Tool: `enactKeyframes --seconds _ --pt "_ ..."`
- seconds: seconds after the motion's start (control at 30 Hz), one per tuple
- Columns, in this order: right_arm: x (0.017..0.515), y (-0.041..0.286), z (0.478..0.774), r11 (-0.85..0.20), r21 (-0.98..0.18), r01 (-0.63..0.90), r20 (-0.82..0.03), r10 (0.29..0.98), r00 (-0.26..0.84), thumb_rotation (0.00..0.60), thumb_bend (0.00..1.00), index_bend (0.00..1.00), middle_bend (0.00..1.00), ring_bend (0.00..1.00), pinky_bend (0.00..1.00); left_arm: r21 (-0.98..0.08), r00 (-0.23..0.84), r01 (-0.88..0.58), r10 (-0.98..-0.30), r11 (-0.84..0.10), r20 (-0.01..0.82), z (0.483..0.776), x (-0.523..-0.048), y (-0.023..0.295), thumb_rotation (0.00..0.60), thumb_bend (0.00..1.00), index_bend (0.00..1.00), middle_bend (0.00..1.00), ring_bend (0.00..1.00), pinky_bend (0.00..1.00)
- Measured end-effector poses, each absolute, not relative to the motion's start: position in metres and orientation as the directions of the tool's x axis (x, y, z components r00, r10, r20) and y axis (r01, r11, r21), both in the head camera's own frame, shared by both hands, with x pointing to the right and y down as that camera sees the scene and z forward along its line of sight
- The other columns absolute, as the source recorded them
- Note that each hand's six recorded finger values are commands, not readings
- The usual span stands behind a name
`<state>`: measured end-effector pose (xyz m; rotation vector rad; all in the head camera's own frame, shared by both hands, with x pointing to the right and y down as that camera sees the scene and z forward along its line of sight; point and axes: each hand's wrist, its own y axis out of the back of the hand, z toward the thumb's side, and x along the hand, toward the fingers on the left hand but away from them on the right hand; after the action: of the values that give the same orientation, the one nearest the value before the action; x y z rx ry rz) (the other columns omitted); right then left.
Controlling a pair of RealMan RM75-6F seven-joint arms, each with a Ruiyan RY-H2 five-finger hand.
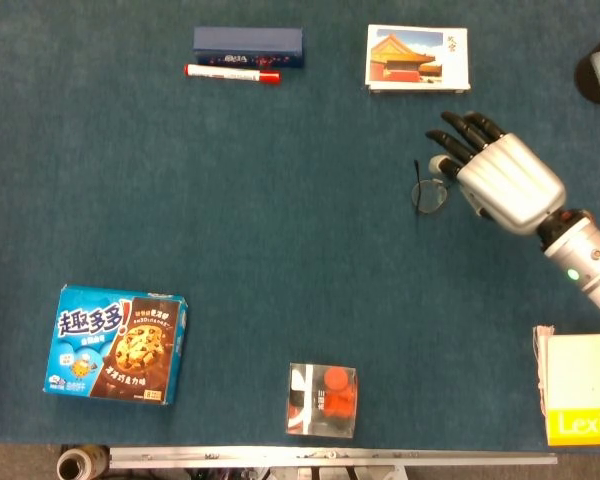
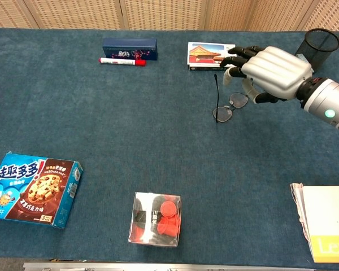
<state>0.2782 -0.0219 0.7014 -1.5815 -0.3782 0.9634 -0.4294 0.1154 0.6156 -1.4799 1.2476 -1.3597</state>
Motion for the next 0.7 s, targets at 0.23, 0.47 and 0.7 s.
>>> enactKeyframes --seconds 0.23,0.47,0.7 --pt "0.270 -0.026 0.680 -0.222 -0.953 -0.204 -0.301 0.718 0.627 0.600 0.65 0.36 0.17 0.01 0.16 -0.958 -0.044 -0.165 -0.968 -0.236 0.246 0.616 -0.430 0.115 0.600 0.05 0.53 0.46 0.34 0.49" --pt "0.262 -0.035 0.662 -0.155 -0.976 -0.154 -0.218 0.736 0.641 0.600 0.50 0.36 0.18 0.01 0.16 -0.957 -0.045 -0.170 -0.969 -0.234 0.244 0.615 -0.431 0.115 0.600 0.05 0.53 0.46 0.34 0.49" --pt "0.266 -0.047 0.652 -0.062 -0.978 -0.199 -0.180 0.732 0.657 0.600 0.41 0.36 0.18 0.01 0.16 -0.958 -0.048 -0.169 -0.969 -0.232 0.243 0.614 -0.431 0.115 0.600 0.05 0.53 0.46 0.34 0.49"
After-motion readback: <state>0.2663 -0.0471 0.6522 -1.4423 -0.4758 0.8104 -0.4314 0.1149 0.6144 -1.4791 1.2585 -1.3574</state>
